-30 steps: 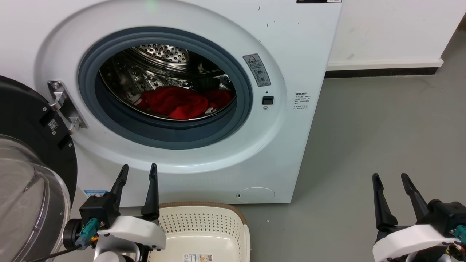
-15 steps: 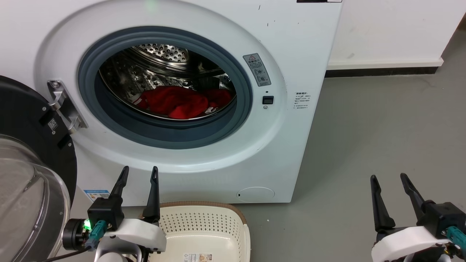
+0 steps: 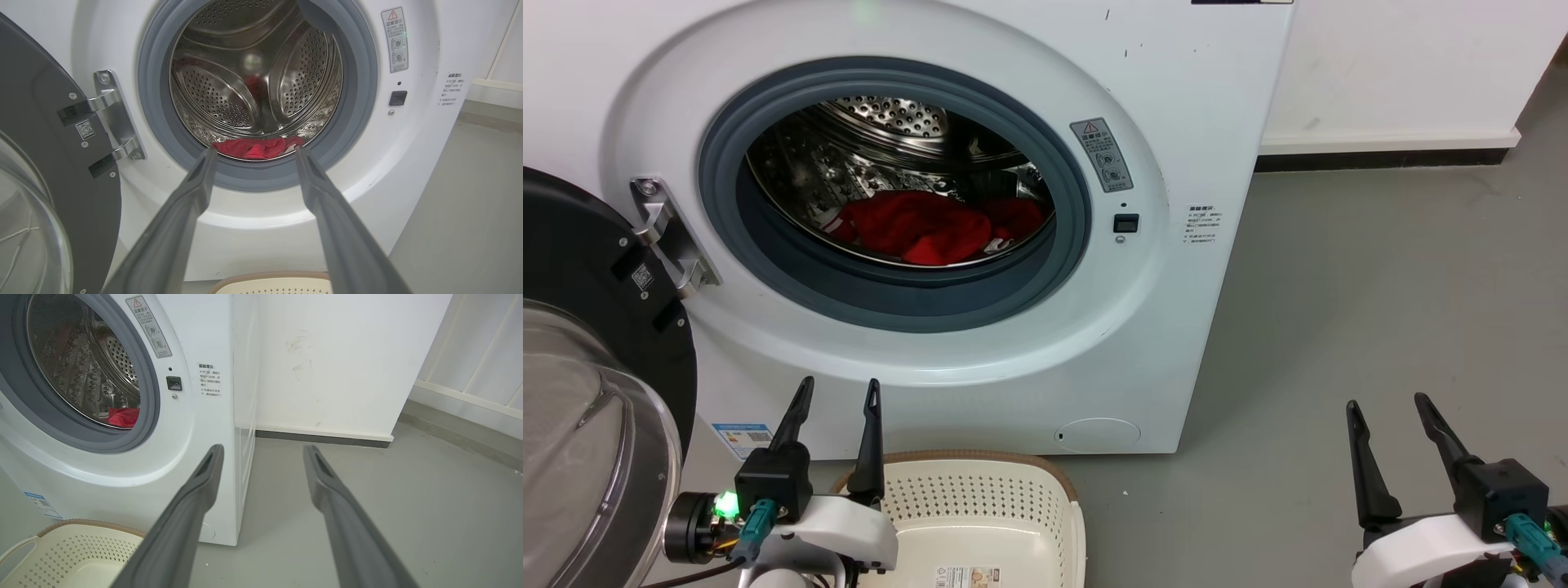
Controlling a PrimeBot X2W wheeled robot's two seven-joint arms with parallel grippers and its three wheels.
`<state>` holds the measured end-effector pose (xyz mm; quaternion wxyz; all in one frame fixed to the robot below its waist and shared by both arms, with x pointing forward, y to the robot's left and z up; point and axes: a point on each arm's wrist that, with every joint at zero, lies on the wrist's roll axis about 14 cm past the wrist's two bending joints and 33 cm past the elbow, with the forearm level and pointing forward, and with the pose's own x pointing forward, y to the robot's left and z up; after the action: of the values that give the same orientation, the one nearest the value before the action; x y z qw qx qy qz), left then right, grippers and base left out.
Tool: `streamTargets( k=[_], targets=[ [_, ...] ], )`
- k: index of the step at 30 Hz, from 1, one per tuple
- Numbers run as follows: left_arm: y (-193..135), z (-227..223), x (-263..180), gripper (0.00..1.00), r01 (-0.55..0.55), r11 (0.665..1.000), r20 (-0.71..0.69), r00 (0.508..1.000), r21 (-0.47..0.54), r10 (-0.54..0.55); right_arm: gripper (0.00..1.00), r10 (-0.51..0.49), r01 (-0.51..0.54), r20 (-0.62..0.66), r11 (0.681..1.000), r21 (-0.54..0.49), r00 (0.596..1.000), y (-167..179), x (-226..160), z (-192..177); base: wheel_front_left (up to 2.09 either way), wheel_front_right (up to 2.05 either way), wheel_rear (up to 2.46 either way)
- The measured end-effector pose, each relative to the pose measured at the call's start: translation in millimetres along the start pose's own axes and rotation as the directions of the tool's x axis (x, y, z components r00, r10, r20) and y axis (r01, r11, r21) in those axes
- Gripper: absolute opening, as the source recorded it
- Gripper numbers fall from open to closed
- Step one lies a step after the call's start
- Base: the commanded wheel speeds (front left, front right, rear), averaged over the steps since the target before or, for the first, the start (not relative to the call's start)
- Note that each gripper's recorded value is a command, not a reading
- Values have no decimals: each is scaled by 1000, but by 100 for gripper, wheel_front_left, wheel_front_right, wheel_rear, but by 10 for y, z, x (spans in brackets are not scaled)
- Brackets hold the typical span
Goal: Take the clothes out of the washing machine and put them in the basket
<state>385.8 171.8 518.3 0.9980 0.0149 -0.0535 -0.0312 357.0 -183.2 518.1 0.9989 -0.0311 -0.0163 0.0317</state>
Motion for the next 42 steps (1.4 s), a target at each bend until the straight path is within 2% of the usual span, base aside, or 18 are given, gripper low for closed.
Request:
streamTargets(
  k=[21,27,33,42],
  targets=[
    [68,-61,-4,100,-28,1000,-17,999,-6,28,100,7,-7,-14,1000,9,1000,23,13,-53,0,0,0],
    [86,-61,134,100,-24,1000,-15,1000,3,24,100,8,-8,-18,1000,14,1000,25,79,-72,0,0,0],
    [10,37,600,100,26,999,18,999,22,-27,100,10,-10,-24,1000,8,1000,22,227,-102,0,0,0],
    [-67,-152,1537,100,106,992,-62,993,62,-102,100,-37,38,-75,999,12,996,-154,418,-382,0,0,0]
  ],
)
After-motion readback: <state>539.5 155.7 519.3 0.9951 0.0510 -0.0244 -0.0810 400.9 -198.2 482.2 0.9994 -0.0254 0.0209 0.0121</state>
